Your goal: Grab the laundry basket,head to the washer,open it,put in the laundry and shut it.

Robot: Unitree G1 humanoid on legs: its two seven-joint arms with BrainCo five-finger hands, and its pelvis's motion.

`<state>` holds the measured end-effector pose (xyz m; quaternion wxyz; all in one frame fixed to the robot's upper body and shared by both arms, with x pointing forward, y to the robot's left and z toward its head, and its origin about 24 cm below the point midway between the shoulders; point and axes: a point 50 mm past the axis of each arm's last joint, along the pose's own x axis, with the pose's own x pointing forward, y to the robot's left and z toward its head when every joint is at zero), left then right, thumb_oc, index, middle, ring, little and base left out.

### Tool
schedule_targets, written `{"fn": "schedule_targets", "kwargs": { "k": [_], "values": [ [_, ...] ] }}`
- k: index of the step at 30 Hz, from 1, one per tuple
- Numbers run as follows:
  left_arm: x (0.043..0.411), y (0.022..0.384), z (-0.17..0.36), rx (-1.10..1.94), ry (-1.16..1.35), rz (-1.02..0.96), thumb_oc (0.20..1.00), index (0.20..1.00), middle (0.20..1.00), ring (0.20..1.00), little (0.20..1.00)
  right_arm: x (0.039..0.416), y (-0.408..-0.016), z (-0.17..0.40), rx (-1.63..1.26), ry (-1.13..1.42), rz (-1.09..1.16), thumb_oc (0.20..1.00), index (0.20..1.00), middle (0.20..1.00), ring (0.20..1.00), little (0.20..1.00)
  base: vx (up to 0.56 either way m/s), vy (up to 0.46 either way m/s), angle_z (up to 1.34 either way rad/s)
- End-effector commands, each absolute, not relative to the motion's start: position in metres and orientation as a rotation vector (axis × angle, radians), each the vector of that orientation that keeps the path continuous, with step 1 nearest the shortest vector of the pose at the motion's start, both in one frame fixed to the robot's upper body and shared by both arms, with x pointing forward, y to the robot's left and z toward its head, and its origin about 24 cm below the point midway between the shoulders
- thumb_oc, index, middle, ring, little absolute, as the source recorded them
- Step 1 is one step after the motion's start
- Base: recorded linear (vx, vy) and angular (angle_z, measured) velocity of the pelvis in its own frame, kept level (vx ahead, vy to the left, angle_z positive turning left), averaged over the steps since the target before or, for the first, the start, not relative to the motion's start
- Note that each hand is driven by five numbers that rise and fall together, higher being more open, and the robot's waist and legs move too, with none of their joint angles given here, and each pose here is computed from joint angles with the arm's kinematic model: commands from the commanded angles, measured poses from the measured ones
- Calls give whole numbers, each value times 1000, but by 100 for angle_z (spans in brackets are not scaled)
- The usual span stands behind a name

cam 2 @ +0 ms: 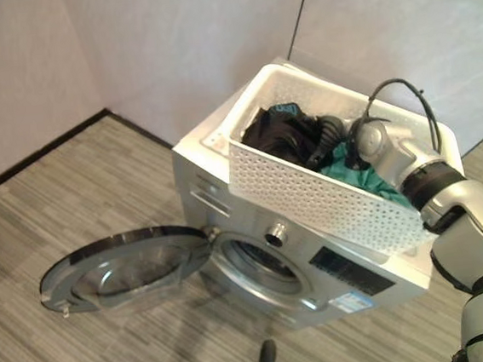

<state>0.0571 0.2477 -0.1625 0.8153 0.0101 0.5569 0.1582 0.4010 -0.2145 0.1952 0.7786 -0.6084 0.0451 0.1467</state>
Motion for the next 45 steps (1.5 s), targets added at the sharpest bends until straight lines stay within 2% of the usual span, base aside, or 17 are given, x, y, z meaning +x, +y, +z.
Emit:
{"fn": "schedule_targets", "kwargs": {
  "k": [1,11,12,13,20,25,28,36,45],
  "values": [
    [77,230,-164,43,1169,257,1000,1000,1000,1000,1000,408,-228,228,-1327,70,167,1000,1000,1000,1000,1000,-30,-30,9],
    [78,231,-164,78,1170,223,1000,1000,1000,1000,1000,409,-239,191,-1212,243,180,1000,1000,1000,1000,1000,-5,-15,5],
    [78,230,-164,80,1171,221,1000,1000,1000,1000,1000,409,-237,189,-1204,248,189,391,391,391,391,391,0,0,0],
    [78,229,-164,81,1172,213,1000,1000,1000,1000,1000,409,-236,189,-1199,248,192,200,200,200,200,200,0,0,0],
    [76,230,-165,92,1188,217,1000,1000,1000,1000,1000,411,-221,219,-1127,83,188,200,200,200,200,200,0,0,0],
    [73,229,-166,80,1195,228,1000,1000,1000,1000,1000,401,-235,266,-1018,-100,96,200,200,200,200,200,9,13,-1],
    [72,229,-166,78,1198,228,1000,1000,1000,1000,1000,398,-239,274,-1000,-126,77,200,200,200,200,200,0,0,0],
    [54,229,-169,75,1262,257,1000,1000,1000,1000,1000,370,-262,364,-804,-471,-175,200,200,200,200,200,22,16,-6],
    [54,225,-170,108,1271,248,1000,1000,1000,1000,1000,362,-262,394,-779,-605,-334,200,200,200,200,200,12,12,-6]
  ]
}}
